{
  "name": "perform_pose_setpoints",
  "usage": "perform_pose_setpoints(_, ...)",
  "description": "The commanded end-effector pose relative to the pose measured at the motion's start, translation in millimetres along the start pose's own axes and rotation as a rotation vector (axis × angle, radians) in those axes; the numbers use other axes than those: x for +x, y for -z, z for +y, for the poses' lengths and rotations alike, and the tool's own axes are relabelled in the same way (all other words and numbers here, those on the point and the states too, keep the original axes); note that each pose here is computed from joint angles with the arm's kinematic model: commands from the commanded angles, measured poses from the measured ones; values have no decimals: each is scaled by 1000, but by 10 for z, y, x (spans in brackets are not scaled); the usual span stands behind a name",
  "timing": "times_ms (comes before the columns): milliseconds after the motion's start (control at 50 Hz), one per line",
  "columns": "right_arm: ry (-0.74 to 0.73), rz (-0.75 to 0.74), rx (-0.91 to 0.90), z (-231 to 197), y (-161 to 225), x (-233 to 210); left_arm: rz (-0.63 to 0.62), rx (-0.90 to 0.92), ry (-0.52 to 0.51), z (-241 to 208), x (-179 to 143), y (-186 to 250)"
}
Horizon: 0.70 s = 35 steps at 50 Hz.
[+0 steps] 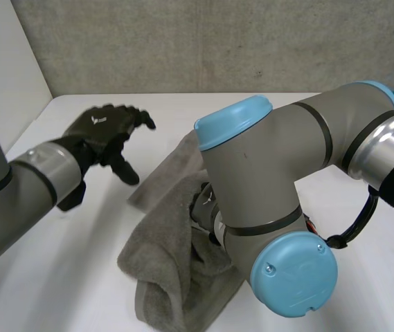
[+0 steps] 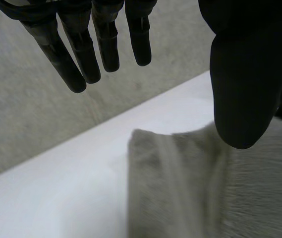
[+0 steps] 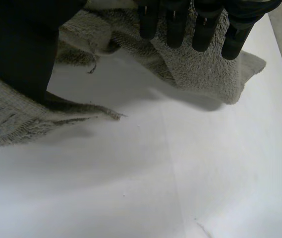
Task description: Fold the laundry.
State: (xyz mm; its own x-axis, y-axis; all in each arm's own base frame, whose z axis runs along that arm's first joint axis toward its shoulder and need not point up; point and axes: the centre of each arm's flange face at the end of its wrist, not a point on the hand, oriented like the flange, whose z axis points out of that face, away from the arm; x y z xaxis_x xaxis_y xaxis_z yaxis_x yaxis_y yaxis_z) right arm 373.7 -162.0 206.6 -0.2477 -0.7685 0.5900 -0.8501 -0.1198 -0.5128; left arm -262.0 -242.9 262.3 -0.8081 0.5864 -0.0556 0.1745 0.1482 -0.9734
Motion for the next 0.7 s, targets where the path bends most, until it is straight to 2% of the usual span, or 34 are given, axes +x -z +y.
perform_pose_setpoints(20,-5,4,-26,76,10,64,-43,15,-10,18,-101,160)
perform_pose_setpoints(80,-9,24,-24,77,137,218,-72,33,-9,-4,-173,174)
perform_pose_setpoints(180,-67,92,22,81,302,528,-54,-31,12,141,-80,228)
perform_pose_setpoints(380,-205,227,91,197,318,912,-60,-176,17,560,121,204)
perform_pose_setpoints(480,-308,287,258,205,46,986,-35,-219,40,688,349,223)
perform_pose_setpoints(520,-307,298,328,191,-82,989,-21,-228,51,720,429,219)
perform_pose_setpoints(600,-221,295,476,173,-433,925,-5,-255,69,807,576,152)
perform_pose_setpoints(700,-105,196,516,275,-800,753,-56,-283,72,916,656,24)
